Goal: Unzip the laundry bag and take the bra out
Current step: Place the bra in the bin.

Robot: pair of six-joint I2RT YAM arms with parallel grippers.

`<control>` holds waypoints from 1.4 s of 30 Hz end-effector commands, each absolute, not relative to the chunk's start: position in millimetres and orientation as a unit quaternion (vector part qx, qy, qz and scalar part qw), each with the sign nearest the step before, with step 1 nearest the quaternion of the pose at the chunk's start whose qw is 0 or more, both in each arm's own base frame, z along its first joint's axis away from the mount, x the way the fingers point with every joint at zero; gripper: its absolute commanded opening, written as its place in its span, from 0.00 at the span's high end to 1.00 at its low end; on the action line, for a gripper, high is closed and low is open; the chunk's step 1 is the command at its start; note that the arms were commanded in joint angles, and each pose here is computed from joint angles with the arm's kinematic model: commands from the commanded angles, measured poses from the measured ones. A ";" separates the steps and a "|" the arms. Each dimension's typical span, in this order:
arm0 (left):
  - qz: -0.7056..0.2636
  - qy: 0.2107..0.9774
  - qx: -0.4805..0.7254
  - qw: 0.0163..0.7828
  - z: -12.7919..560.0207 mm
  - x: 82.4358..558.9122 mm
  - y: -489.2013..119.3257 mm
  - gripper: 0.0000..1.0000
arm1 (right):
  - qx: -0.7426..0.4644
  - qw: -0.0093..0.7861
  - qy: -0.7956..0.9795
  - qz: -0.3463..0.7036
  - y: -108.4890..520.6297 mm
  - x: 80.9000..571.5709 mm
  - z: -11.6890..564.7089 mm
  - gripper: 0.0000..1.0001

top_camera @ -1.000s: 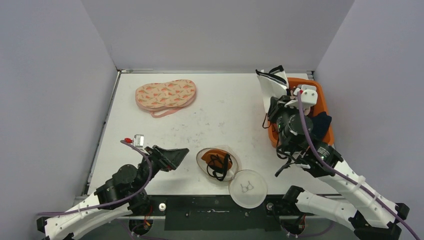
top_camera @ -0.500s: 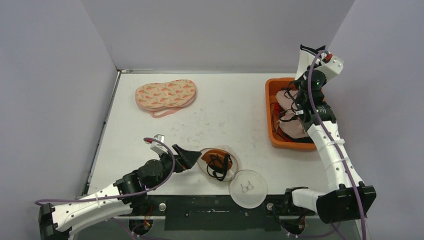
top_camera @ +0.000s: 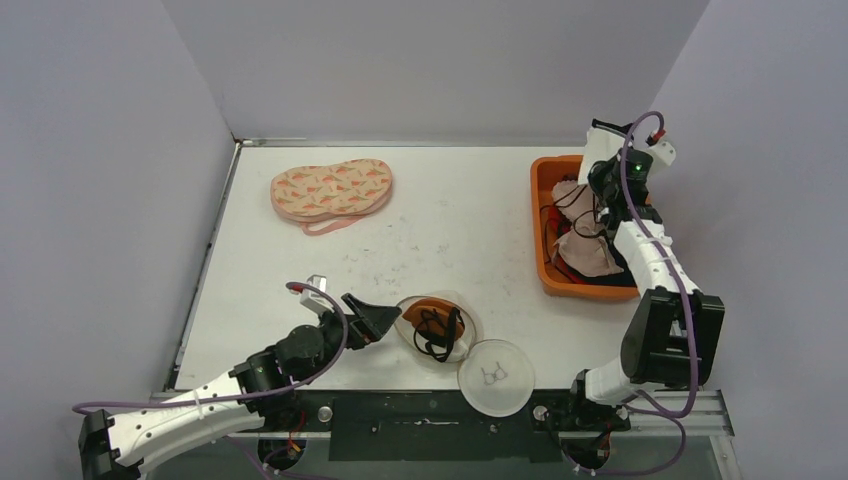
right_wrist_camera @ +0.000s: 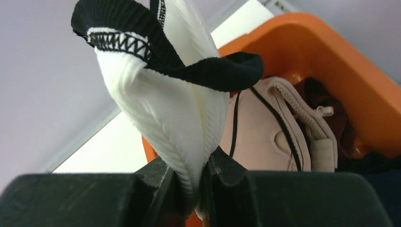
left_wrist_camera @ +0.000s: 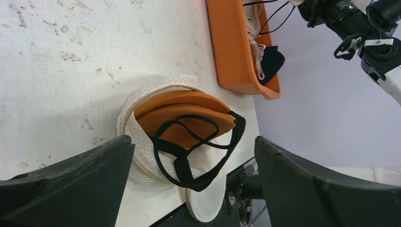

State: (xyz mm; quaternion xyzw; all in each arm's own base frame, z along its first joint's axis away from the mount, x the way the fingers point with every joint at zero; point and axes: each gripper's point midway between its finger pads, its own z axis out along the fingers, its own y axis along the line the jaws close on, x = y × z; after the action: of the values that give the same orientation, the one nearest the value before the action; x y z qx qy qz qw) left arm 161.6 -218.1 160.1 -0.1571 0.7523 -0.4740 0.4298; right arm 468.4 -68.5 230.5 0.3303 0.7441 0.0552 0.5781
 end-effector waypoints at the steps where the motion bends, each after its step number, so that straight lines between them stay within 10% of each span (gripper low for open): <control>1: -0.494 0.738 -0.168 0.428 164.7 164.0 -222.0 0.01 | 0.337 0.596 0.720 0.112 -68.9 477.1 235.4 0.95; 21: -0.495 0.756 -0.168 0.394 143.6 160.0 -234.5 0.01 | 0.415 0.500 0.736 0.187 -54.3 440.6 135.5 0.94; 30: -0.498 0.753 -0.171 0.395 143.6 159.4 -232.1 0.01 | 0.404 0.515 0.741 0.153 -57.8 427.9 166.8 0.43; 42: -0.492 0.757 -0.170 0.396 146.1 160.2 -230.6 0.01 | 0.327 0.602 0.724 0.073 -33.1 403.0 273.4 0.27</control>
State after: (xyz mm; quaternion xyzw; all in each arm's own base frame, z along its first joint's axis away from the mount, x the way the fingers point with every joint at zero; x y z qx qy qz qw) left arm 157.3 -228.6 127.7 -0.1697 0.7709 -0.4763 0.3874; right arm 409.3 -24.5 228.0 0.3450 0.7500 0.1056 0.5544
